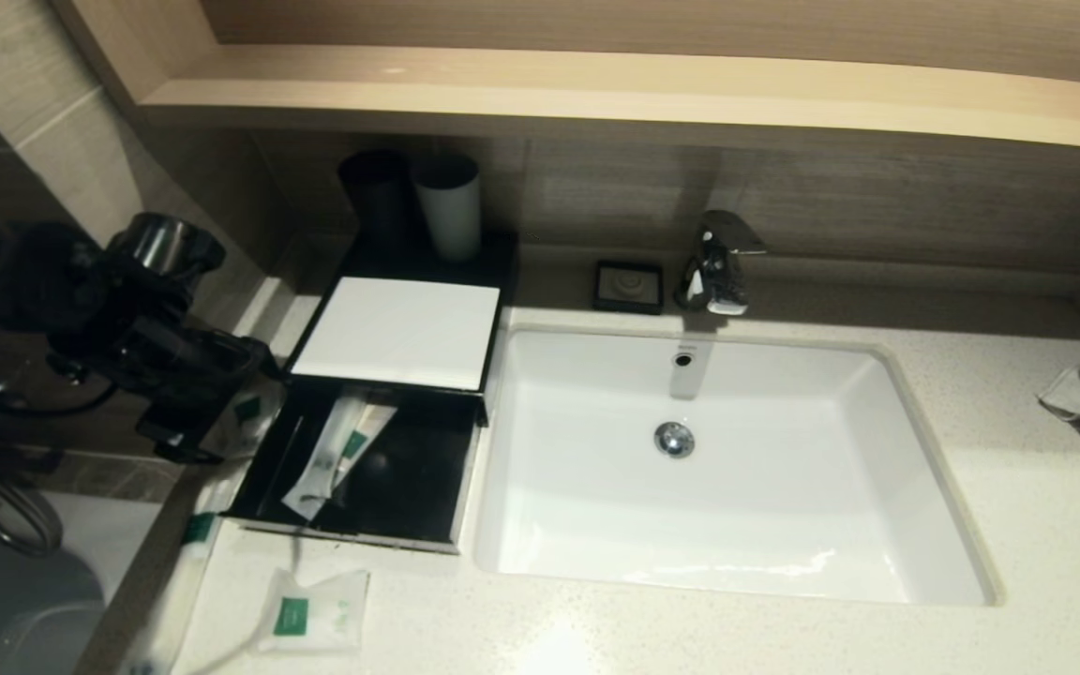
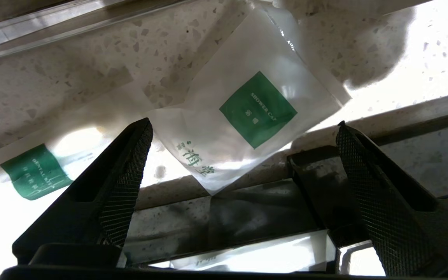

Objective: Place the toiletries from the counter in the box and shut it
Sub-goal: Pick up the bathroom toiletry

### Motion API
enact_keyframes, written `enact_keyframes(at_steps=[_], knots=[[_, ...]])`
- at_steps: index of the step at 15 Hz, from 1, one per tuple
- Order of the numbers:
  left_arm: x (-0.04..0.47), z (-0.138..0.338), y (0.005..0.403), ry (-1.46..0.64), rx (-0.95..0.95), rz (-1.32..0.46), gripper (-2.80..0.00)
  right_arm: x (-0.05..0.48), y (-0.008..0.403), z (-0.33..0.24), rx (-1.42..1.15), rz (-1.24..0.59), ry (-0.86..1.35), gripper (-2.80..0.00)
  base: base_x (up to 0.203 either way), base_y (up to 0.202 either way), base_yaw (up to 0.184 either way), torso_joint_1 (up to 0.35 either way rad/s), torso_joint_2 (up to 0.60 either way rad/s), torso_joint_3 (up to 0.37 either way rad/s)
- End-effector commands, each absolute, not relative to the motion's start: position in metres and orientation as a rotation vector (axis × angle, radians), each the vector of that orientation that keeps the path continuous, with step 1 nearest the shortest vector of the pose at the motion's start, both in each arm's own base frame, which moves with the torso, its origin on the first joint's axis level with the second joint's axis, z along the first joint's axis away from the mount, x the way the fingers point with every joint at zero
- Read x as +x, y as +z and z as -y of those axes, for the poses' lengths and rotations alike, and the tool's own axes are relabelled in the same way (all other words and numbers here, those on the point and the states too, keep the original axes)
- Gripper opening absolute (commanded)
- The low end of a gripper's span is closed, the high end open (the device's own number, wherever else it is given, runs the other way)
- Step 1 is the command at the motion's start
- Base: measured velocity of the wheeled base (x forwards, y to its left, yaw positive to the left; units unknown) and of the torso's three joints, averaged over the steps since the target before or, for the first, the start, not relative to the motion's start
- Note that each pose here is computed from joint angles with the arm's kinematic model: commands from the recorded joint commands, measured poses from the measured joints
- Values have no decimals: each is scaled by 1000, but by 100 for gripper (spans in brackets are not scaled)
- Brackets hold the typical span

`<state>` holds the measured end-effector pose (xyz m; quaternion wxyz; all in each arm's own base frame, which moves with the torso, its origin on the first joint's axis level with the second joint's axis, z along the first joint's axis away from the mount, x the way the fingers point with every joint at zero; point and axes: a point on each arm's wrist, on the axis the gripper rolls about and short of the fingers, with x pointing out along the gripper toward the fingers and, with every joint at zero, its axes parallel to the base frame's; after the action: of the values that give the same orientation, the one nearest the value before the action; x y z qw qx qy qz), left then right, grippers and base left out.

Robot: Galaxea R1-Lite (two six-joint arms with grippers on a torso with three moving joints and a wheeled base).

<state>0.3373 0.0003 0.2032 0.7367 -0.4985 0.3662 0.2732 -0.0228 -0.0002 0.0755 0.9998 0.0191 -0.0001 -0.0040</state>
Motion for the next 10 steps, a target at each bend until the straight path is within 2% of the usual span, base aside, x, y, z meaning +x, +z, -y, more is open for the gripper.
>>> enact_keyframes(at_steps=[1, 5, 6, 10], knots=[[338, 0, 201, 610, -1099, -810, 0, -23, 75, 0, 38, 0, -8, -280, 0, 0, 0, 0, 0, 0], [338, 0, 200, 613, -1098, -814, 0, -23, 75, 0, 38, 0, -8, -280, 0, 0, 0, 0, 0, 0], [338, 0, 200, 613, -1098, -814, -280, -23, 75, 0, 38, 0, -8, -280, 0, 0, 0, 0, 0, 0], [337, 0, 201, 612, -1097, -813, -280, -23, 75, 0, 38, 0, -8, -280, 0, 0, 0, 0, 0, 0]])
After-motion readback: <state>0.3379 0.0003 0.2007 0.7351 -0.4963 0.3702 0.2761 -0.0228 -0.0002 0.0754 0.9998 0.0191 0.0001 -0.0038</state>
